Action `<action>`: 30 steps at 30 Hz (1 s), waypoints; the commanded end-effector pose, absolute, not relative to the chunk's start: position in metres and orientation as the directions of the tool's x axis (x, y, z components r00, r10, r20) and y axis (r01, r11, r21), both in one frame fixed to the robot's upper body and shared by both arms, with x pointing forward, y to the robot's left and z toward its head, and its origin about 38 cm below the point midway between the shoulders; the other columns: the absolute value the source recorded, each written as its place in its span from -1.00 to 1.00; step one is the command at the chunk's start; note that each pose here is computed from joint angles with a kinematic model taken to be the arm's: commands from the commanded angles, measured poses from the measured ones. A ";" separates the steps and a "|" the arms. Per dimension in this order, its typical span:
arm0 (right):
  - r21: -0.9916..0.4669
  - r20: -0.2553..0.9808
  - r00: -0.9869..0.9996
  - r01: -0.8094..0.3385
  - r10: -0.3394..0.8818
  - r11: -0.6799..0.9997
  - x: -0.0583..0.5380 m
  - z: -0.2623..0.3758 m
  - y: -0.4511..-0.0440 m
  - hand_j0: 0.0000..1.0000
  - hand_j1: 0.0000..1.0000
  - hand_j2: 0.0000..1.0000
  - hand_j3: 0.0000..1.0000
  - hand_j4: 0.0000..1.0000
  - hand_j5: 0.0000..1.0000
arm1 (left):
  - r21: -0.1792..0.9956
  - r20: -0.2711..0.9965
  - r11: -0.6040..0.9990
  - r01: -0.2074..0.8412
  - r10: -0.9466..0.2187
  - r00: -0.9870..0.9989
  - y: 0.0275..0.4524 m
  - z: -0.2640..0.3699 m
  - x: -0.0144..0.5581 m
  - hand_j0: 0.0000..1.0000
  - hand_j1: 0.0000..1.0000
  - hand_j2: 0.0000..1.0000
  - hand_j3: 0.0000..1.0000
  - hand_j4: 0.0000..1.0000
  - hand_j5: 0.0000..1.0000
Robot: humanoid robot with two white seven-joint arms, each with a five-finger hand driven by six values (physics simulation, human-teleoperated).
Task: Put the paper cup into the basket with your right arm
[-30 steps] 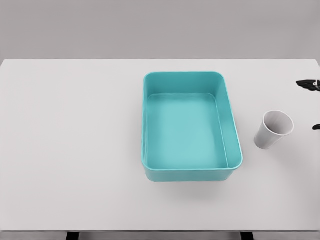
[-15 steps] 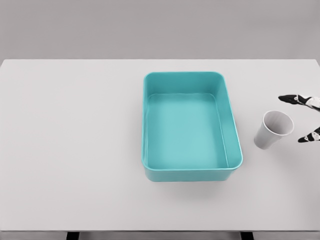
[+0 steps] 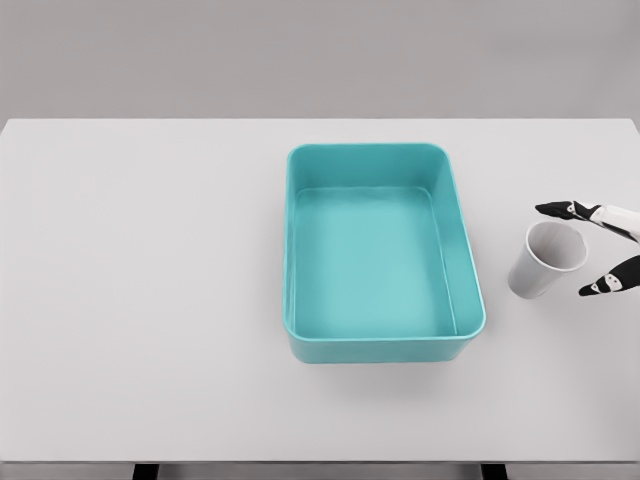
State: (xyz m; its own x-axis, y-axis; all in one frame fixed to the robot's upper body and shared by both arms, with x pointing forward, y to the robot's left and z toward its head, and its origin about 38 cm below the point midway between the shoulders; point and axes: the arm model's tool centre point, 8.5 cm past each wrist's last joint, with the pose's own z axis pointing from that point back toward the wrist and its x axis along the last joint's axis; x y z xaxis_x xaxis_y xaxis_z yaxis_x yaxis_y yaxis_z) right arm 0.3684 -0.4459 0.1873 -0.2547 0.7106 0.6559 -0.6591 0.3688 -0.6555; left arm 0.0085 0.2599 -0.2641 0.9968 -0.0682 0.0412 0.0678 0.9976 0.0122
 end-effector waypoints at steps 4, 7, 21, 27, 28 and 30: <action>-0.650 0.665 -0.252 -0.659 0.703 0.379 0.369 0.186 -0.444 1.00 1.00 1.00 1.00 1.00 1.00 | 0.012 0.041 0.998 0.067 -0.068 0.997 0.260 -0.264 0.008 1.00 1.00 1.00 1.00 1.00 1.00; -0.650 0.665 -0.252 -0.659 0.703 0.379 0.370 0.187 -0.444 1.00 1.00 1.00 1.00 1.00 1.00 | 0.012 0.041 0.998 0.067 -0.068 0.997 0.260 -0.264 0.008 1.00 1.00 1.00 1.00 1.00 1.00; -0.634 0.679 -0.223 -0.658 0.699 0.406 0.373 0.177 -0.446 1.00 1.00 1.00 1.00 1.00 1.00 | 0.012 0.041 0.998 0.067 -0.068 0.997 0.260 -0.264 0.008 1.00 1.00 1.00 1.00 1.00 1.00; -0.631 0.683 -0.227 -0.661 0.694 0.405 0.373 0.175 -0.442 1.00 1.00 1.00 1.00 1.00 1.00 | 0.012 0.041 0.998 0.067 -0.068 0.997 0.260 -0.264 0.008 1.00 1.00 1.00 1.00 1.00 1.00; -0.632 0.683 -0.228 -0.661 0.693 0.405 0.373 0.175 -0.441 1.00 1.00 1.00 1.00 1.00 1.00 | 0.012 0.041 0.998 0.069 -0.069 0.997 0.260 -0.264 0.008 1.00 1.00 1.00 1.00 1.00 1.00; -0.631 0.685 -0.232 -0.663 0.691 0.403 0.373 0.175 -0.440 1.00 1.00 1.00 1.00 1.00 1.00 | 0.012 0.041 0.998 0.067 -0.068 0.997 0.260 -0.264 0.008 1.00 1.00 1.00 1.00 1.00 1.00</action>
